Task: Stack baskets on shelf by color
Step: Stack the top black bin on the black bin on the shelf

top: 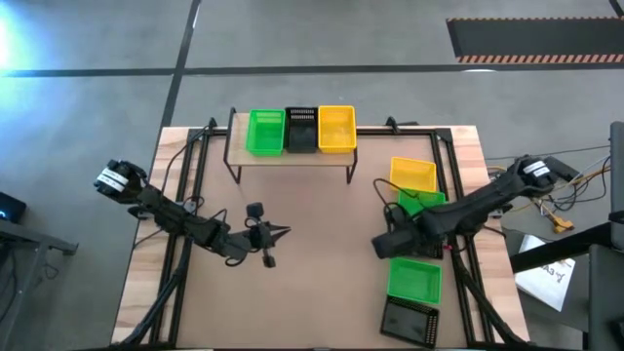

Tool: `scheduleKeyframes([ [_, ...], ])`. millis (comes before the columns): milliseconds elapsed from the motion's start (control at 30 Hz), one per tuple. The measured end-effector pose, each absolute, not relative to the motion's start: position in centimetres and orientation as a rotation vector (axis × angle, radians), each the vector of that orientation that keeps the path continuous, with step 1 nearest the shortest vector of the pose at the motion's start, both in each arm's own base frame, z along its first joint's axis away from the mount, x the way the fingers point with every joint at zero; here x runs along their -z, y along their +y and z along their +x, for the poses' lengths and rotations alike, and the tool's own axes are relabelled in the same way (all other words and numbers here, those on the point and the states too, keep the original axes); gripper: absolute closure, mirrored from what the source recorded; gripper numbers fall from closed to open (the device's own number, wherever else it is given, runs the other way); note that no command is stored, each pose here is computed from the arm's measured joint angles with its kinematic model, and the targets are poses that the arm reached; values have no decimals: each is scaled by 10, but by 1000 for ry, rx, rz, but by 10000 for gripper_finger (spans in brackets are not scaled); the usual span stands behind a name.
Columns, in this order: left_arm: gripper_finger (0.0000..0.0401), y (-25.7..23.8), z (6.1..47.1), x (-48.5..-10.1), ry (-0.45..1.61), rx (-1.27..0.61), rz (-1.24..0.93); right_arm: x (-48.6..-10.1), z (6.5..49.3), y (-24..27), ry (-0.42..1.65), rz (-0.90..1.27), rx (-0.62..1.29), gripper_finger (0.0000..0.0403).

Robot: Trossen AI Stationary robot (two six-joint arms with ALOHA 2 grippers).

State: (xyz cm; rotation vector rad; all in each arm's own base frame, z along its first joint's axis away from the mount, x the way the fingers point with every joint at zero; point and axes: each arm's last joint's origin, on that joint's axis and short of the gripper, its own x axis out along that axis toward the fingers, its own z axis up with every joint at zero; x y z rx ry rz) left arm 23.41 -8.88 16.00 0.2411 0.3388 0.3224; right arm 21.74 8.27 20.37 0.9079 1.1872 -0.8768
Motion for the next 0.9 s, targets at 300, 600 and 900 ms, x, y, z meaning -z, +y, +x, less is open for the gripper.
scheduleKeyframes([
  [300, 396, -87, 230, -154, 358, -322, 253, -175, 243, 85, 1373, 829, 918, 239],
  [600, 396, -86, 229, -153, 360, -322, 254, -190, 291, 104, 1456, 683, 618, 386],
  [900, 396, -86, 227, -150, 361, -324, 222, -257, 360, 125, 1239, 250, 131, 390],
])
